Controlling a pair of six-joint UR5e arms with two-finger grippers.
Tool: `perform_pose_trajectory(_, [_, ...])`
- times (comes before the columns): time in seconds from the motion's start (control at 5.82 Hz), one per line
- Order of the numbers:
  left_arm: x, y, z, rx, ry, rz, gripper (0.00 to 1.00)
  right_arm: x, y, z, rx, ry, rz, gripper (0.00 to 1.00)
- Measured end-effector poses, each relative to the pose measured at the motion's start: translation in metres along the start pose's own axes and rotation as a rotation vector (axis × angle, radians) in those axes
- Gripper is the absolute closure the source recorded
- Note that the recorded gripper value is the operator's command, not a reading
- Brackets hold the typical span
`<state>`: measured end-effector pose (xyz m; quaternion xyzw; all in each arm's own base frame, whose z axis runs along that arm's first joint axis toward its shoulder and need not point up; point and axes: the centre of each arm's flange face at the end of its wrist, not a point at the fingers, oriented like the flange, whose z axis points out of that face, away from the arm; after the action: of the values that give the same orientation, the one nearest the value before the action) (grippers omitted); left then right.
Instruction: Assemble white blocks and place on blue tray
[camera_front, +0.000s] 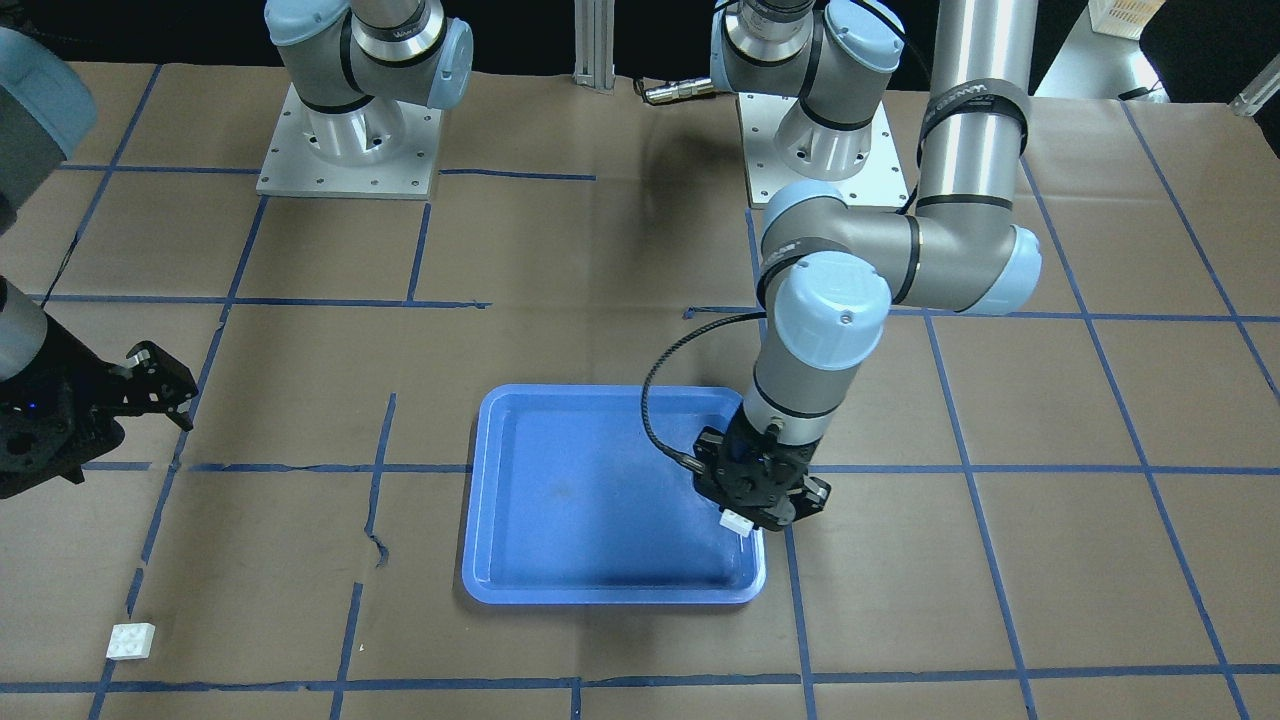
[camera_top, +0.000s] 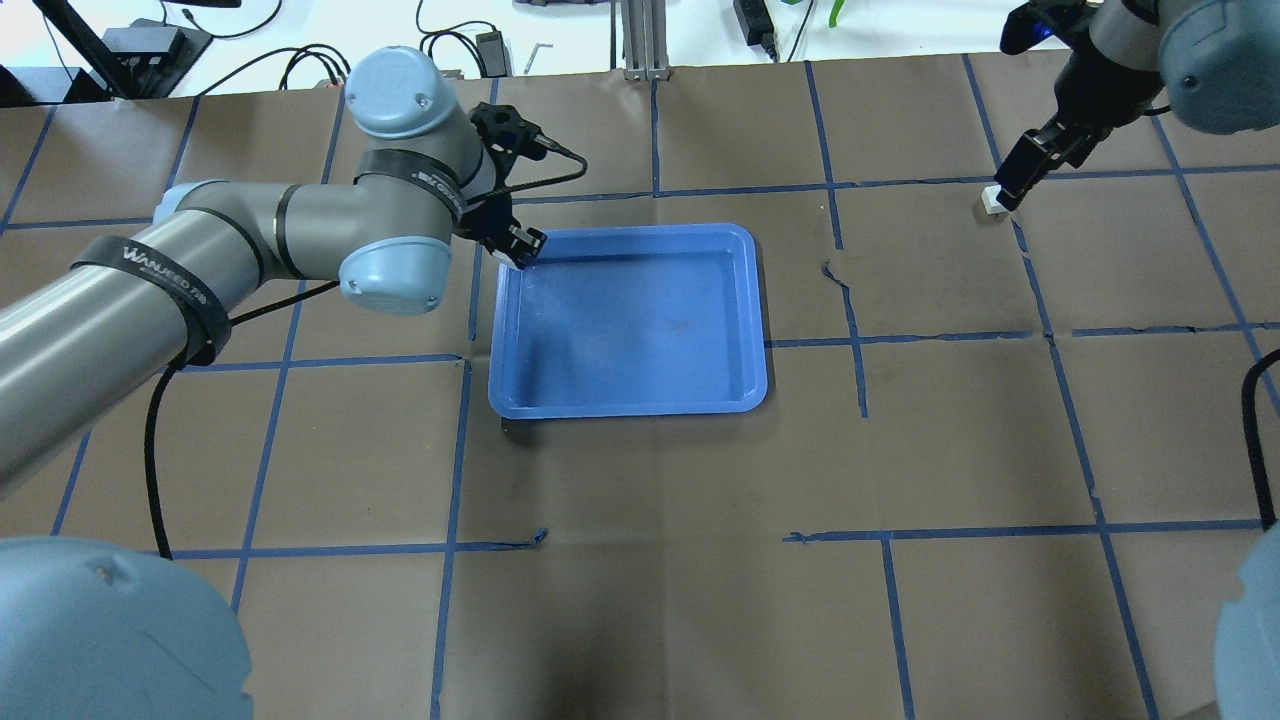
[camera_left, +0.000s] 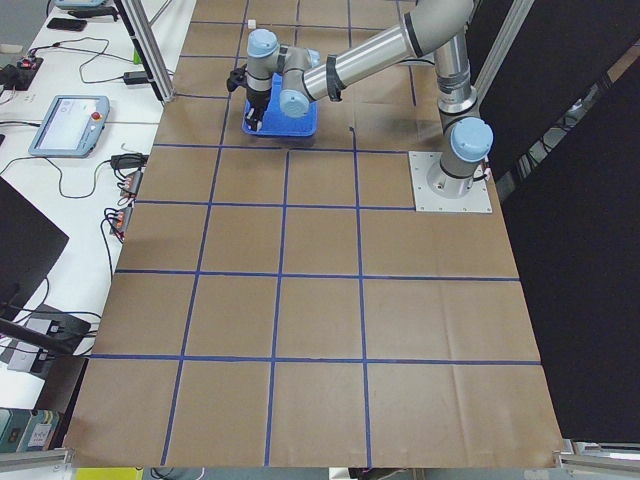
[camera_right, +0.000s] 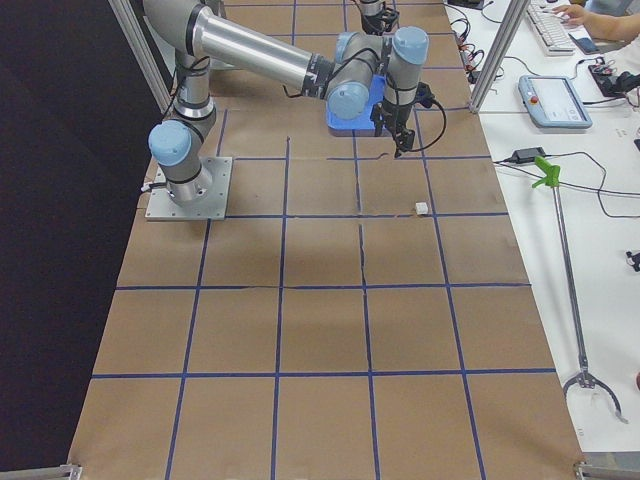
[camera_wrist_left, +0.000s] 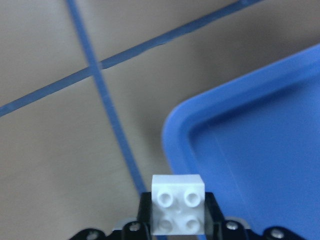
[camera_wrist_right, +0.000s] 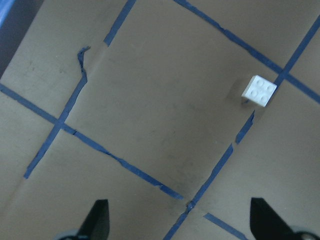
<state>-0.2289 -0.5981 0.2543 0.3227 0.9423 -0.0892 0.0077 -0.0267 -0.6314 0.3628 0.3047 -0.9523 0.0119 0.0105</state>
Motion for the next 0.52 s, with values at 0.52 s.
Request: perform_pose_trajectory(0.52, [0.046,-0.009,0.031,-0.02,0.05,0.623,0.81,0.068,-0.028,0.069,0.033,0.016,-0.354,0.0])
